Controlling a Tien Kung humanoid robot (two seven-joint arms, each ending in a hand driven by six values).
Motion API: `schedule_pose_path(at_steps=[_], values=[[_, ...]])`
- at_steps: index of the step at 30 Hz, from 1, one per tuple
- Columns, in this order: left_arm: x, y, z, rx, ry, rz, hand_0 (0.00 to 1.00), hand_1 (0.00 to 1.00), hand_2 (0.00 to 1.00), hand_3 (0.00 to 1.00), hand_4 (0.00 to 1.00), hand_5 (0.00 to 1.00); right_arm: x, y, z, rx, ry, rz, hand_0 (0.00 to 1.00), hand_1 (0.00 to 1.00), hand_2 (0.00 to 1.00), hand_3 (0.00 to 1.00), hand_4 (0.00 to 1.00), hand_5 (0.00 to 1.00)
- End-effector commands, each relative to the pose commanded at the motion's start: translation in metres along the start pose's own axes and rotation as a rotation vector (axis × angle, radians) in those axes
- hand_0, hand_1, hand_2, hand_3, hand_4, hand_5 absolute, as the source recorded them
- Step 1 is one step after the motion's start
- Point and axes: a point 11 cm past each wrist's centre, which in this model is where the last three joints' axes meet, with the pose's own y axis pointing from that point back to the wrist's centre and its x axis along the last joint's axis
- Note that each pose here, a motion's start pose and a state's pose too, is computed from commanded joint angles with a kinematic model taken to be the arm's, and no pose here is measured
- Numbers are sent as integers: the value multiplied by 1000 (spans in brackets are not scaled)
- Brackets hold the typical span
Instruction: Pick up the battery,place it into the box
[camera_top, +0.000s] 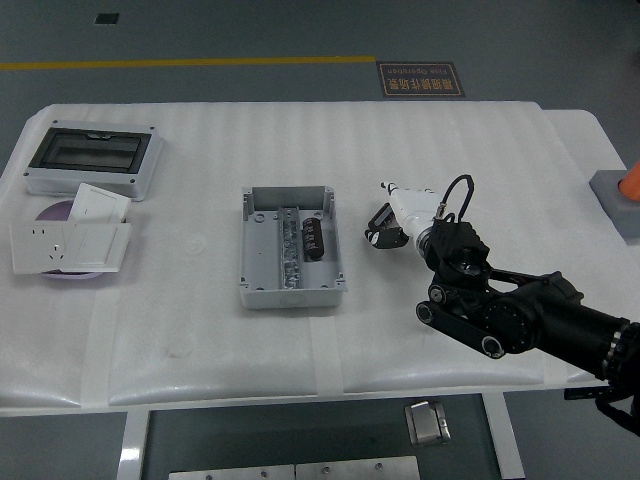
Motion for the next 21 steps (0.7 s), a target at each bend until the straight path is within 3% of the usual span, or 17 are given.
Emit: schedule_pose_path(at_steps=[1,8,15,21], values=[[0,0,0,0,0,0,600,671,549,567,585,102,-1,0,1,-1,-1,-2,628,490,443,679,470,242],[-1,0,2,-10,-1,2,600,671,551,569,584,103,-1,0,2,3,-3,4,604,466,434,673,460,231],[-1,0,3,-15,-1,5,598,670,551,569,582,105,23,9,-10,59,-31,64,599,464,431,674,463,229],[-1,0,3,-14,-2,4,599,671,552,571,578,107,41,29,-30,154,-147,89,600,461,429,674,465,233]])
